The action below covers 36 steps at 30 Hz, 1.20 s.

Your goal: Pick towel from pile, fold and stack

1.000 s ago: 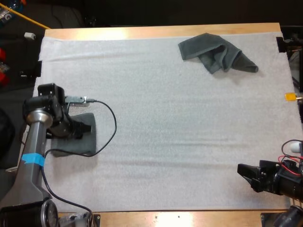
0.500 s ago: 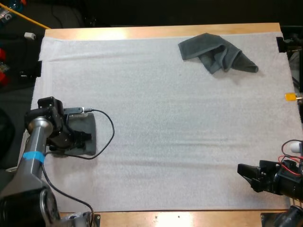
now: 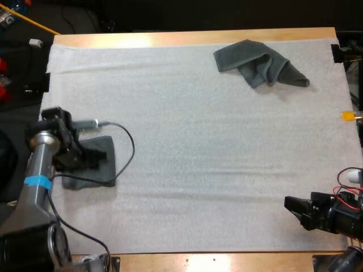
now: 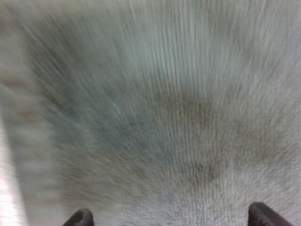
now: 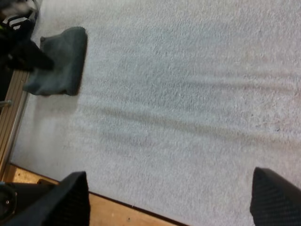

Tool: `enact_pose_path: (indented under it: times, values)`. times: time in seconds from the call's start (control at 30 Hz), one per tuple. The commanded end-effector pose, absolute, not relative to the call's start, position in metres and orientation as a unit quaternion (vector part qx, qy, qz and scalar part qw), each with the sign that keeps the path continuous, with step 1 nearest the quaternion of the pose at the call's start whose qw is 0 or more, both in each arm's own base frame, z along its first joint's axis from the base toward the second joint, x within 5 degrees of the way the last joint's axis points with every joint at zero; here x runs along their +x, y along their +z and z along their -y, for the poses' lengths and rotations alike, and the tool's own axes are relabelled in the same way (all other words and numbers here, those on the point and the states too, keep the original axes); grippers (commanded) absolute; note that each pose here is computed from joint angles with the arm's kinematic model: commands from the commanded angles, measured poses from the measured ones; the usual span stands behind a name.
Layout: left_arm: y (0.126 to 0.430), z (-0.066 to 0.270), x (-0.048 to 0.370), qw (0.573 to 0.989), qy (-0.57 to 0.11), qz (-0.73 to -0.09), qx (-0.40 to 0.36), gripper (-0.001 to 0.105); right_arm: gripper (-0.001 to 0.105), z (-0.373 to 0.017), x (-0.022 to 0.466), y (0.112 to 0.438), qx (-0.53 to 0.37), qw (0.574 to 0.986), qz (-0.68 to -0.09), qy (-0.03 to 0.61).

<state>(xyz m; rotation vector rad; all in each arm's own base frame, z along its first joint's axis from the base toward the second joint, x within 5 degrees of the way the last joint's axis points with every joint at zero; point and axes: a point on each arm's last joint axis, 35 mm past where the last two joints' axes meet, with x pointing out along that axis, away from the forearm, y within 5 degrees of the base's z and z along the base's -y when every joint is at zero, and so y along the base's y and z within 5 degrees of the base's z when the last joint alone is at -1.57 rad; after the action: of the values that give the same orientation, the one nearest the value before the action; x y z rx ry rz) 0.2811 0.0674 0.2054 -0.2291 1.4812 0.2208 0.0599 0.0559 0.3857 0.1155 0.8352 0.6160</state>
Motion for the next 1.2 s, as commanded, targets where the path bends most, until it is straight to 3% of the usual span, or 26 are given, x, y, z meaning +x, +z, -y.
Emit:
enact_pose_path:
  times: [0.0, 0.3, 0.6, 0.83, 1.17]
  values:
    - [0.223, -0.068, 0.284, 0.742, 0.103, -0.654, -0.106, 0.062, 0.068, -0.056, 0.059, 0.386, 0.056, 0.865, -0.4, 0.299]
    - [0.308, -0.064, 0.28, 0.808, 0.08, -0.57, -0.122, 0.062, 0.068, -0.056, 0.059, 0.386, 0.055, 0.865, -0.4, 0.299]
    - [0.361, -0.052, 0.236, 0.855, 0.064, -0.495, -0.137, 0.062, 0.068, -0.056, 0.061, 0.388, 0.036, 0.871, -0.384, 0.305]
    - [0.392, -0.04, 0.203, 0.884, 0.03, -0.434, -0.172, 0.062, 0.068, -0.069, 0.082, 0.388, 0.003, 0.898, -0.356, 0.259]
    - [0.414, -0.018, 0.162, 0.903, -0.007, -0.403, -0.149, 0.062, 0.068, -0.115, 0.136, 0.375, -0.03, 0.897, -0.349, 0.271]
